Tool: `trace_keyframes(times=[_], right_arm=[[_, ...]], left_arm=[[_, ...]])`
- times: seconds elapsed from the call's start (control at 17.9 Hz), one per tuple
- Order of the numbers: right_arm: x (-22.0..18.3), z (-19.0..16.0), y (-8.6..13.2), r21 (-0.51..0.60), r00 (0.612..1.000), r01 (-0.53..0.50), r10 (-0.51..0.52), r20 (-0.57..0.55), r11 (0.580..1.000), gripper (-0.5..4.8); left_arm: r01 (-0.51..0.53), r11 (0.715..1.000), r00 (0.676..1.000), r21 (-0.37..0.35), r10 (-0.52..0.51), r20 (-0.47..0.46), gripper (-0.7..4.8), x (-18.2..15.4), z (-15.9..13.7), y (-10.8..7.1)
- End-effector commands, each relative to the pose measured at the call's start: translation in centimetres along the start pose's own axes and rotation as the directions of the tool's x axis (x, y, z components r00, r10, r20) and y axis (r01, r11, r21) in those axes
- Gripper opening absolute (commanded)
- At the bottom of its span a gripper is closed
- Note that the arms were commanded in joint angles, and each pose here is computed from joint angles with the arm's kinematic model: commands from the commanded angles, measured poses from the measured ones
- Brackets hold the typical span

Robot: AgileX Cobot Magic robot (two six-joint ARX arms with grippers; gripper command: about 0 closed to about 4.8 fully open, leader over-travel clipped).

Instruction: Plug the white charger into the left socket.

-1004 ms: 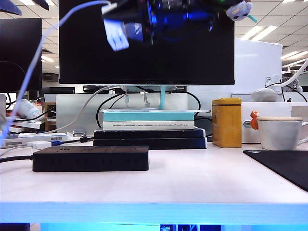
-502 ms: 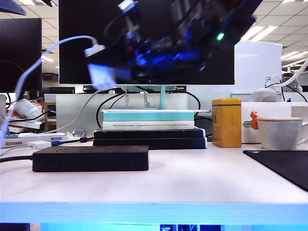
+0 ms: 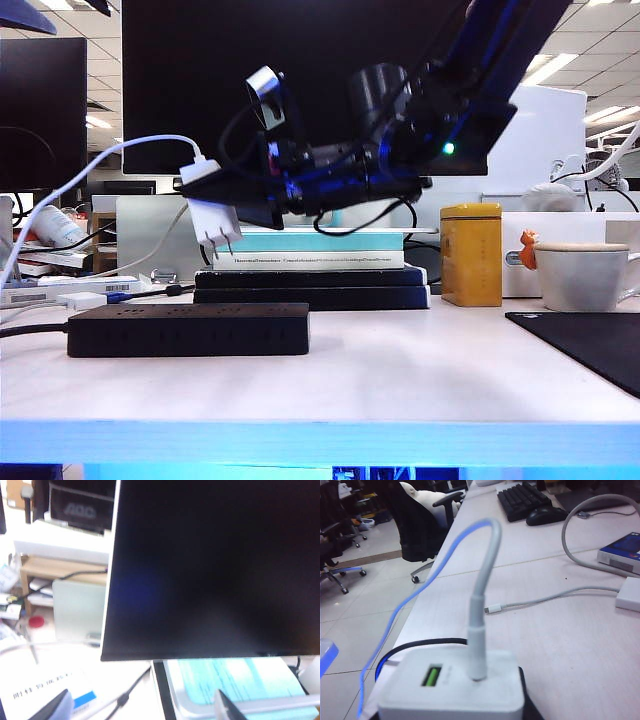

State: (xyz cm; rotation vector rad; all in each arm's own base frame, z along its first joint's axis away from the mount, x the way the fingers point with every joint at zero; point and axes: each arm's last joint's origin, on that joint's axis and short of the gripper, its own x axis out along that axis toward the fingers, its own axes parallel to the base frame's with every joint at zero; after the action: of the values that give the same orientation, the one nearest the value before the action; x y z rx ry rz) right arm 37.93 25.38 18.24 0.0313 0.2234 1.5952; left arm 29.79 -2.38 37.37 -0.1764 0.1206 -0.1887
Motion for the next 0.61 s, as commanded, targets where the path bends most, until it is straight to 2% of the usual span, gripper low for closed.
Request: trace_keyframes(times=[0.06, 0.17, 0.33, 0.39, 0.5, 0.61], right_arm=[[0.3, -1.4, -0.8, -0.011, 1.0, -0.009, 0.009, 0.007, 1.0, 0.62], [0.6, -2.5, -1.1, 0.0, 1.0, -0.011, 0.011, 0.001, 1.0, 0.62], [0.6, -2.8, -1.2, -0.011, 1.0, -0.009, 0.009, 0.006, 1.0, 0.62], [0.5, -2.8, -1.3, -0.011, 1.0, -0.007, 0.007, 0.006, 1.0, 0.62], [0.4, -3.2, -1.2, -0.001, 1.0, -0.007, 0.007, 0.002, 1.0, 0.62], [0.0, -3.8, -1.2, 0.017, 1.0, 0.001, -0.001, -0.007, 1.0, 0.62]], left_arm=[[0.004, 1.0, 1.0, -0.002, -0.004, -0.022, 3.71, -0.2, -0.1, 0.0], [0.015, 1.0, 0.999, -0.003, -0.015, -0.03, 3.71, -0.2, -0.1, 0.0], [0.107, 0.993, 0.977, -0.04, -0.112, -0.182, 3.67, 0.5, -1.9, -0.3], [0.115, 0.992, 0.962, -0.053, -0.124, -0.241, 3.67, 1.0, -2.9, -0.6], [0.149, 0.985, 0.906, -0.092, -0.173, -0.387, 3.67, 2.8, -5.8, -1.3], [0.174, 0.979, 0.869, -0.107, -0.203, -0.451, 3.67, 4.1, -7.6, -2.0]])
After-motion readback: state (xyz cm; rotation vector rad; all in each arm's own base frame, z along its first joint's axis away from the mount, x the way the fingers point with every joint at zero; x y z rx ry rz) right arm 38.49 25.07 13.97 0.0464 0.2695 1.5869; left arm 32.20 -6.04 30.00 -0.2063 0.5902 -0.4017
